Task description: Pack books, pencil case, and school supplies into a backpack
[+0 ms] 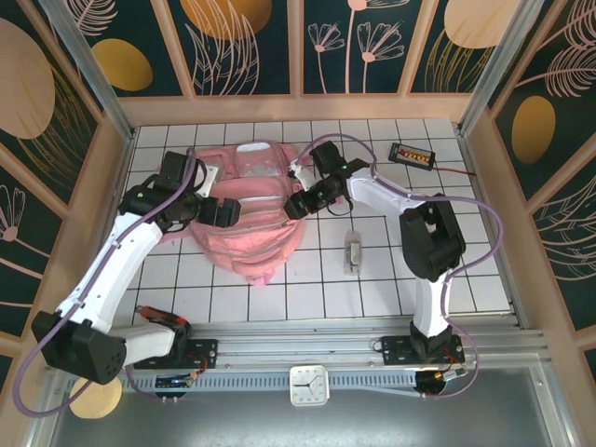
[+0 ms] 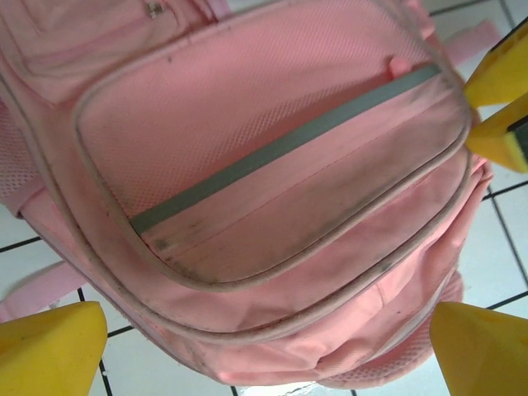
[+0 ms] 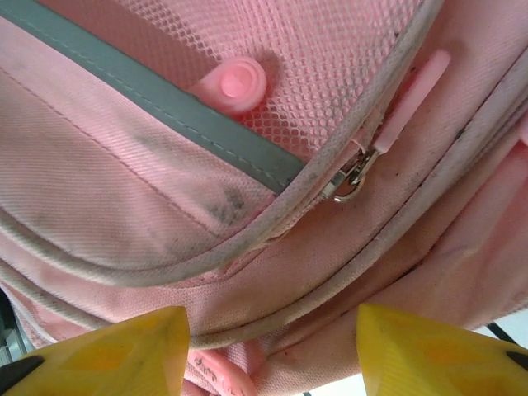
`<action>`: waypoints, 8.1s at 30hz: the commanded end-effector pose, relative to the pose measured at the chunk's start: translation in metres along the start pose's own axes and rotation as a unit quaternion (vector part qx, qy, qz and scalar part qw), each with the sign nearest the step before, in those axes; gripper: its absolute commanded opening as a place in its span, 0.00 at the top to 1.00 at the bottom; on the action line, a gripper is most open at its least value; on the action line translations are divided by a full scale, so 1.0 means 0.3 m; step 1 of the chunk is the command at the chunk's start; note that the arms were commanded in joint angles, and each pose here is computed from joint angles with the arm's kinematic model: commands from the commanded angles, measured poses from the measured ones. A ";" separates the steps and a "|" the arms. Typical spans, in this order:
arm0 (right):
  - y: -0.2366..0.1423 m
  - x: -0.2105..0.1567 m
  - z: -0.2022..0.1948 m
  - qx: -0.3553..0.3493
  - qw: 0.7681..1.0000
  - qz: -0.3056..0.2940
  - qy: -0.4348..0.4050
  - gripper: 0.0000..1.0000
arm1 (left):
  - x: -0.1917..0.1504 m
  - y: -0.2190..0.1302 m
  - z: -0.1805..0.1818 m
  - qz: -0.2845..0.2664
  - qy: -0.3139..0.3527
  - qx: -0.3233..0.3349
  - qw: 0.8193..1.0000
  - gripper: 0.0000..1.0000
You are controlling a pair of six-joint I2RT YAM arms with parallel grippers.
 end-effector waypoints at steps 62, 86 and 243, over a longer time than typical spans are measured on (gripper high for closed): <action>-0.155 0.009 0.247 0.022 0.999 -0.023 -0.040 1.00 | -0.162 0.237 -0.141 0.021 0.327 0.076 0.942 0.06; -0.199 0.017 0.032 -0.130 0.991 0.017 -0.036 1.00 | -0.196 0.188 -0.085 0.023 0.317 0.107 0.942 1.00; 0.143 0.128 -0.306 -0.059 0.955 -0.089 -0.276 0.85 | -0.376 -0.004 0.069 -0.018 0.386 0.113 0.915 0.89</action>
Point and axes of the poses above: each hand's point on the last joint's axis, 136 mm out from that joint toward the fingers, its own y axis out along the fingers, its own z axis along the line the jaws close on, x = y × z, the point moved 4 cm from there along -y, back along the fingers, and after that the axes turned 12 degrees about -y, right-handed, at the moved point
